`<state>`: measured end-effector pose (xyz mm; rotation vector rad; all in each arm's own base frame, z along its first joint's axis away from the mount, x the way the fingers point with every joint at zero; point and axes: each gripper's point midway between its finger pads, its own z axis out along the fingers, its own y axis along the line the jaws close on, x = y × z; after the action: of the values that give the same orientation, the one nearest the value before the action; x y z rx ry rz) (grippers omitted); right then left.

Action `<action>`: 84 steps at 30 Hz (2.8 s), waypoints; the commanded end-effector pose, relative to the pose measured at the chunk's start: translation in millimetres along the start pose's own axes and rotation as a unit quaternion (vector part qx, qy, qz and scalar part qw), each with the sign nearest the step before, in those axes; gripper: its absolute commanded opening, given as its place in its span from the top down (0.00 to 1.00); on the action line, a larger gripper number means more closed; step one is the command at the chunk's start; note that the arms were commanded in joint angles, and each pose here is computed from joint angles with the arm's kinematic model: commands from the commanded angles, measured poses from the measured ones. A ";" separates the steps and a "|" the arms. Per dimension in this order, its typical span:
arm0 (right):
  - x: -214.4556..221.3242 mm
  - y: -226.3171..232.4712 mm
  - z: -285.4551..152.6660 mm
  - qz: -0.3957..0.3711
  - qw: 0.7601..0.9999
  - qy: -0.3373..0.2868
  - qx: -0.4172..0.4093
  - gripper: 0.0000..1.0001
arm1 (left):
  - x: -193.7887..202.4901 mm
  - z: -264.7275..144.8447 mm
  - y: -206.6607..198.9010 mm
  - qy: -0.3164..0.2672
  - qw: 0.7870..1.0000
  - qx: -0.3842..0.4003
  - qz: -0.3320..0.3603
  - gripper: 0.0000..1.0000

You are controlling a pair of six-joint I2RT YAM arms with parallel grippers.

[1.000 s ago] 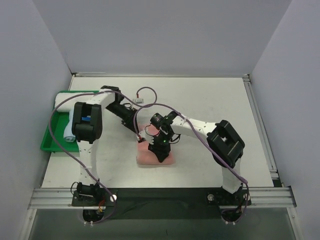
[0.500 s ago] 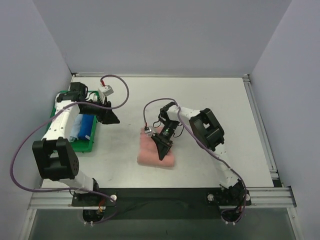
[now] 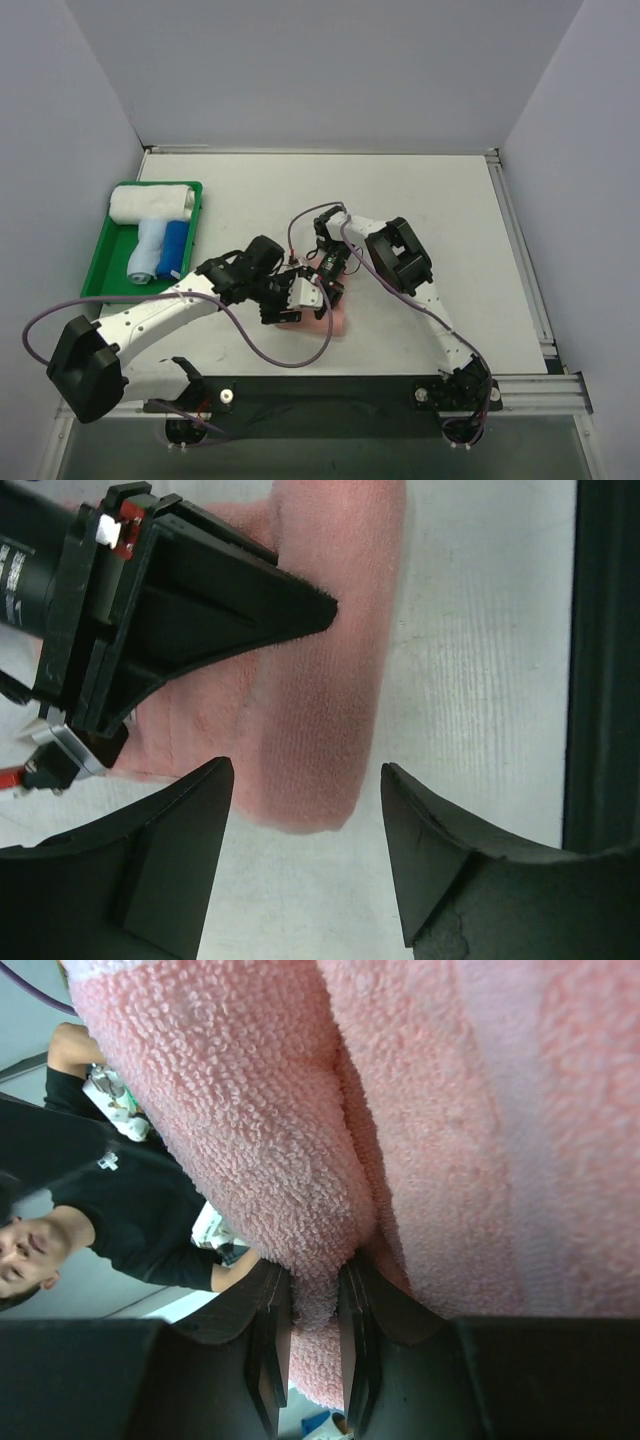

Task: Roll the towels
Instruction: Roll the towel

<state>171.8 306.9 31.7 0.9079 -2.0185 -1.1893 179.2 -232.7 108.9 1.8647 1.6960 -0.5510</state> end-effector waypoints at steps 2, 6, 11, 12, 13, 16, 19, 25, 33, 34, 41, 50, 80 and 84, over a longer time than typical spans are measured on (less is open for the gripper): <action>-0.2 -39.3 5.9 -0.006 0.998 0.028 0.049 0.92 | -6.6 20.0 22.5 0.033 0.995 -0.054 0.080 0.28; -3.8 -42.2 6.1 0.000 0.998 0.027 0.049 0.91 | -3.4 45.5 16.6 0.050 0.992 -0.048 0.108 0.27; -6.7 -45.7 5.5 0.015 0.998 0.024 0.048 0.84 | 12.3 75.6 12.7 0.087 0.992 -0.025 0.093 0.30; -7.6 -48.2 3.7 0.023 0.999 0.019 0.045 0.80 | 13.8 77.3 10.5 0.091 0.992 -0.021 0.090 0.34; -8.6 -48.1 2.0 0.038 0.998 0.014 0.041 0.78 | 17.8 76.6 6.3 0.099 0.992 -0.015 0.082 0.43; -7.3 -55.5 -4.8 0.059 0.997 0.007 0.043 0.70 | 32.3 69.9 -7.3 0.126 0.990 0.003 0.059 0.57; -12.4 -70.8 -17.1 0.090 0.994 -0.019 0.062 0.68 | 46.1 56.9 -24.8 0.148 0.988 0.023 0.040 0.70; -19.5 -76.3 -38.0 0.138 0.987 -0.067 0.057 0.60 | 66.6 59.2 -53.2 0.179 0.981 0.076 -0.009 0.82; -23.3 -36.2 -94.9 0.044 0.984 -0.133 0.114 0.55 | 63.2 79.4 -58.6 0.171 0.971 0.163 -0.045 0.85; -24.0 -29.9 -106.4 0.040 0.980 -0.148 0.126 0.55 | 59.0 79.4 -61.8 0.170 0.965 0.190 -0.060 0.85; -6.1 58.6 -219.8 -0.044 0.931 -0.318 0.175 0.53 | 51.2 75.8 -57.8 0.169 0.940 0.264 -0.133 0.86; 95.3 103.9 -252.2 -0.108 0.867 -0.392 0.289 0.32 | 65.0 87.8 -26.6 0.183 0.896 0.328 -0.238 0.84; -10.1 30.4 -33.1 -0.406 0.697 -0.093 0.583 0.26 | 107.3 117.5 12.9 0.228 0.835 0.381 -0.325 0.77; -8.7 2.1 -19.5 -0.399 0.710 -0.067 0.576 0.36 | 107.0 116.6 16.3 0.218 0.837 0.377 -0.333 0.75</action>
<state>185.9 307.8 53.5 2.5355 -2.4956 -0.1457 192.1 -260.9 29.7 1.5879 2.8616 -1.6675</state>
